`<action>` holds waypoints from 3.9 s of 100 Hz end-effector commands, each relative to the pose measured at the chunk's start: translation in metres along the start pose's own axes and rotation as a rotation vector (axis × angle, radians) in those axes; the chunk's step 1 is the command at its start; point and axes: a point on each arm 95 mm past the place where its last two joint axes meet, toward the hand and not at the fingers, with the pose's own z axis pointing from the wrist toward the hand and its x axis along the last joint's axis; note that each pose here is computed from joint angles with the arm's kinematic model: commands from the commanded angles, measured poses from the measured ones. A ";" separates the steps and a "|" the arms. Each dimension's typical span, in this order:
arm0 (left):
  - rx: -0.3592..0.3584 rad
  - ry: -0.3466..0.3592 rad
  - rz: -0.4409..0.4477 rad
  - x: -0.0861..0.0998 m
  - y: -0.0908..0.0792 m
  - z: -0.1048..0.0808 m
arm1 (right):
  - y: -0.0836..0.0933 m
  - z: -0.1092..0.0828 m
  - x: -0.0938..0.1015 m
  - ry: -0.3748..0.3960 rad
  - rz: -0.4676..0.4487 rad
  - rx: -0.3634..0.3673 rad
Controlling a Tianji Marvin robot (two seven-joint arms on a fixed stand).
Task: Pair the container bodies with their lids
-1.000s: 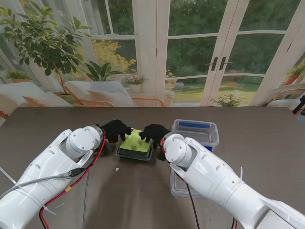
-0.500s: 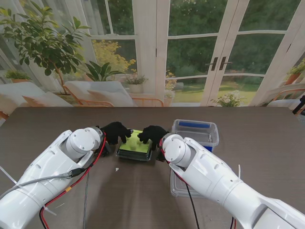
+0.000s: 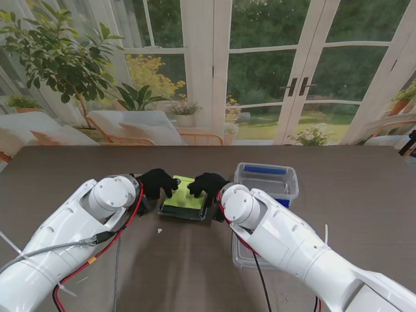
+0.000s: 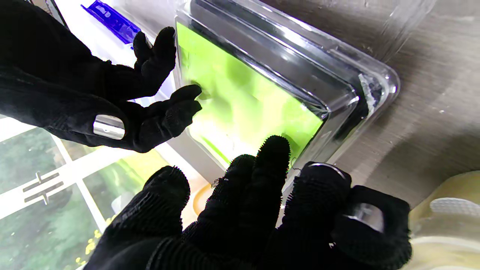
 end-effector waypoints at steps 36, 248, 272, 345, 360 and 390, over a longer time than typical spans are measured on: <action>-0.060 -0.063 0.004 -0.011 0.011 -0.006 | -0.008 -0.001 -0.003 -0.010 0.001 0.016; -0.065 -0.115 0.067 -0.021 -0.003 0.026 | -0.003 0.033 -0.016 -0.069 0.048 0.056; -0.072 -0.132 0.081 -0.025 -0.001 0.021 | -0.003 0.032 -0.014 -0.054 0.059 0.053; 0.057 -0.025 0.101 -0.002 -0.023 -0.008 | 0.021 0.011 0.009 0.009 0.086 -0.024; 0.082 0.008 0.093 0.003 -0.022 -0.016 | 0.026 0.001 0.011 0.020 0.080 -0.050; 0.156 0.095 0.048 0.013 -0.005 -0.044 | 0.039 -0.039 0.002 0.047 -0.015 -0.120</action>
